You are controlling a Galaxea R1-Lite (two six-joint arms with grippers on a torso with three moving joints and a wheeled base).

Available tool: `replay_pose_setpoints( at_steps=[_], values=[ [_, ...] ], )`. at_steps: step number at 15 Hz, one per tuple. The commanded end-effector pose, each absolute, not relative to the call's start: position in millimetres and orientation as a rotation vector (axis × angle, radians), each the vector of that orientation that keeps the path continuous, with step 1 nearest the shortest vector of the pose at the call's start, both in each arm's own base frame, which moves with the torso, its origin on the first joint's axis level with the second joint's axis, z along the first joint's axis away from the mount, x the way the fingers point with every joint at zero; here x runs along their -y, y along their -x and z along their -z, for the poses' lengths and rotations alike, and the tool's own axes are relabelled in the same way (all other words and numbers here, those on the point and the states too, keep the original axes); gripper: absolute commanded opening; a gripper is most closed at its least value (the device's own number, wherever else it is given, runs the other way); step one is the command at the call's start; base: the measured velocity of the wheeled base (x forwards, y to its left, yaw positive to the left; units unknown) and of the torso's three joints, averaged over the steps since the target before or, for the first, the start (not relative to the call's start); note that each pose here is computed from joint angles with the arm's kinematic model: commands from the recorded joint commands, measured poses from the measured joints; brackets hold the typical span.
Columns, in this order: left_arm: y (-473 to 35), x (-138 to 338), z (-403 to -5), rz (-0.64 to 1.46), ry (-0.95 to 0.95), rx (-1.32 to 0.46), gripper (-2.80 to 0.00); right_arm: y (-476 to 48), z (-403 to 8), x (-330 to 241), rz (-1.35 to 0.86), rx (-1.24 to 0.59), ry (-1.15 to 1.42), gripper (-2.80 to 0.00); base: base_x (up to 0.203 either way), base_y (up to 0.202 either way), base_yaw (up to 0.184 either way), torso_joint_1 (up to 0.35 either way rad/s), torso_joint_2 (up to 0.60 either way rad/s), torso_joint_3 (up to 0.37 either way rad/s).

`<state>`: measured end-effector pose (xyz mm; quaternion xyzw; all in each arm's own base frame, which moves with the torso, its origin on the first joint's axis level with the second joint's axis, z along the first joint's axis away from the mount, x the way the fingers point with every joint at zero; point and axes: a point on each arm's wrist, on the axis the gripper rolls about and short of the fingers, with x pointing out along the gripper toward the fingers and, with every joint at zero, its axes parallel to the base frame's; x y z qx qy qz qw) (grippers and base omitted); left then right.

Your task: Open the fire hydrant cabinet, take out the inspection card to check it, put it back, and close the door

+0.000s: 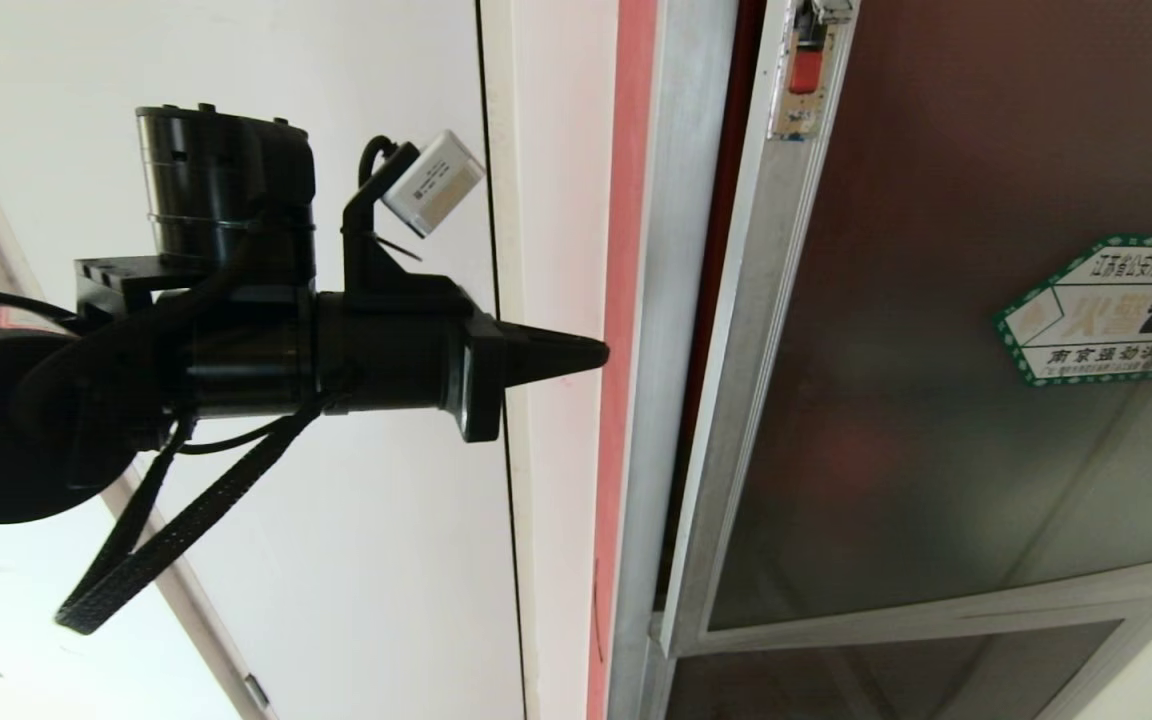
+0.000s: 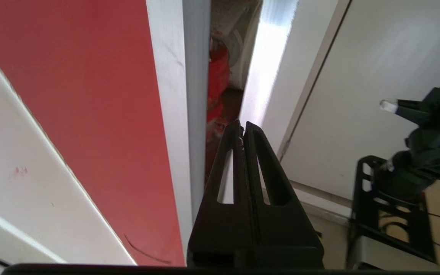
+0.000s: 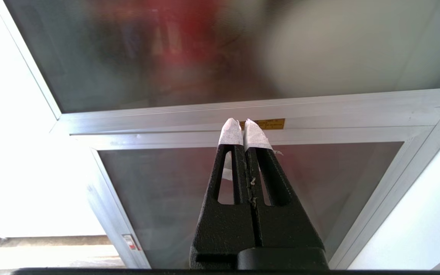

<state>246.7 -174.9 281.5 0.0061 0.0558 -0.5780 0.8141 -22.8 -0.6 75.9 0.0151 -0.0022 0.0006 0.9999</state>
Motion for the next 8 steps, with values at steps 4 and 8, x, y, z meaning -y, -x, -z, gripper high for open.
replay_pose_setpoints(
  at_steps=[4, 8],
  values=[
    [-264.3, 199.6, -262.2, 1.281, -0.096, -0.078, -2.80, 22.7, -76.0, 0.6, -0.002, 0.003, -0.031, -2.80, 0.000, 0.000, 0.000, 0.000, 0.00, 0.000],
    [-277.7, 217.2, -255.3, 1.302, -0.162, -0.037, -2.80, 22.7, -76.0, 0.6, -0.003, 0.003, -0.031, -2.80, 0.000, 0.000, 0.000, 0.000, 0.00, 0.000]
  ],
)
